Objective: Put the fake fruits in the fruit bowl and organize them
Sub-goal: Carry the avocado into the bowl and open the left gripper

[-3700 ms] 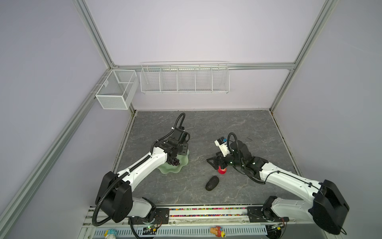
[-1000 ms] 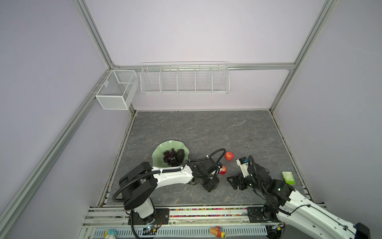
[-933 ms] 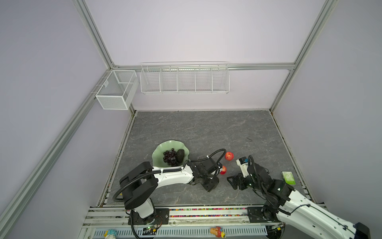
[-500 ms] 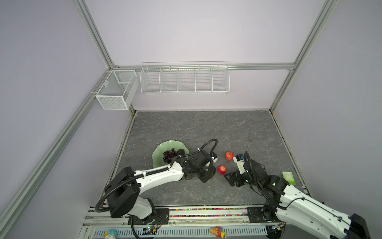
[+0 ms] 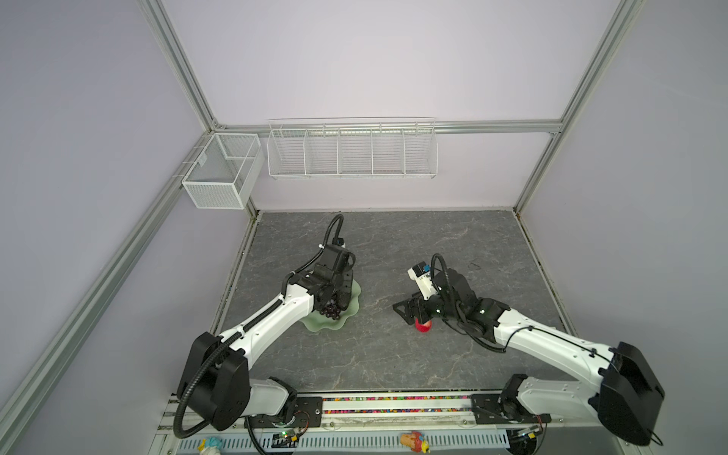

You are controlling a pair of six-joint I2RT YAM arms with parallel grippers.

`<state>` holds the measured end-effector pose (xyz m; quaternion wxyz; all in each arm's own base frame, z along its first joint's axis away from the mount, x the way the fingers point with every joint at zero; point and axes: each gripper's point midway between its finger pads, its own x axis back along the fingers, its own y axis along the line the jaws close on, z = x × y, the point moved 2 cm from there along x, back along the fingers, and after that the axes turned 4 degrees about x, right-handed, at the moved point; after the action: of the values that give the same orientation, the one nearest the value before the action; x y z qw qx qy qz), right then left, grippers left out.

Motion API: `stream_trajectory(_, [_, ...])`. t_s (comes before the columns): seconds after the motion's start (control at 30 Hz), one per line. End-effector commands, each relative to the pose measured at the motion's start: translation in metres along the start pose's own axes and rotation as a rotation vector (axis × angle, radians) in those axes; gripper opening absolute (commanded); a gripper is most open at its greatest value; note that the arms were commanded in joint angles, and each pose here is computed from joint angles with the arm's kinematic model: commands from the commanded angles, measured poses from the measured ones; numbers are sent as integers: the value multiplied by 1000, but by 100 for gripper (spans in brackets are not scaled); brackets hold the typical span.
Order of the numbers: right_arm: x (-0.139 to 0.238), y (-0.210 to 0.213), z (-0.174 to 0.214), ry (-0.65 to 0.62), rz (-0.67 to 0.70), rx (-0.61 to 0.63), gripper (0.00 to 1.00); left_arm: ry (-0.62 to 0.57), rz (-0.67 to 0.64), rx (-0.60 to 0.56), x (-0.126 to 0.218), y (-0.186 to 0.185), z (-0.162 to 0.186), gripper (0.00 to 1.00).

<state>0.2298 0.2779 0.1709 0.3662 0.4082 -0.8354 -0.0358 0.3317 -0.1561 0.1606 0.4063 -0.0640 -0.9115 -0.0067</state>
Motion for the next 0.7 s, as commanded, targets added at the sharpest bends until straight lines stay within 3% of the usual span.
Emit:
stream_trajectory(0.0, [-6,11,-5,-5,-64,33,88,-5,-48,73,-9,13,-17,45])
stream_trajectory(0.27, [-13,6,4,25,-52,13,88,80,-116,112,-42,27,-13,45])
stream_trajectory(0.67, [-21,8,3,41,-68,10,88,164,-125,121,-43,32,16,45])
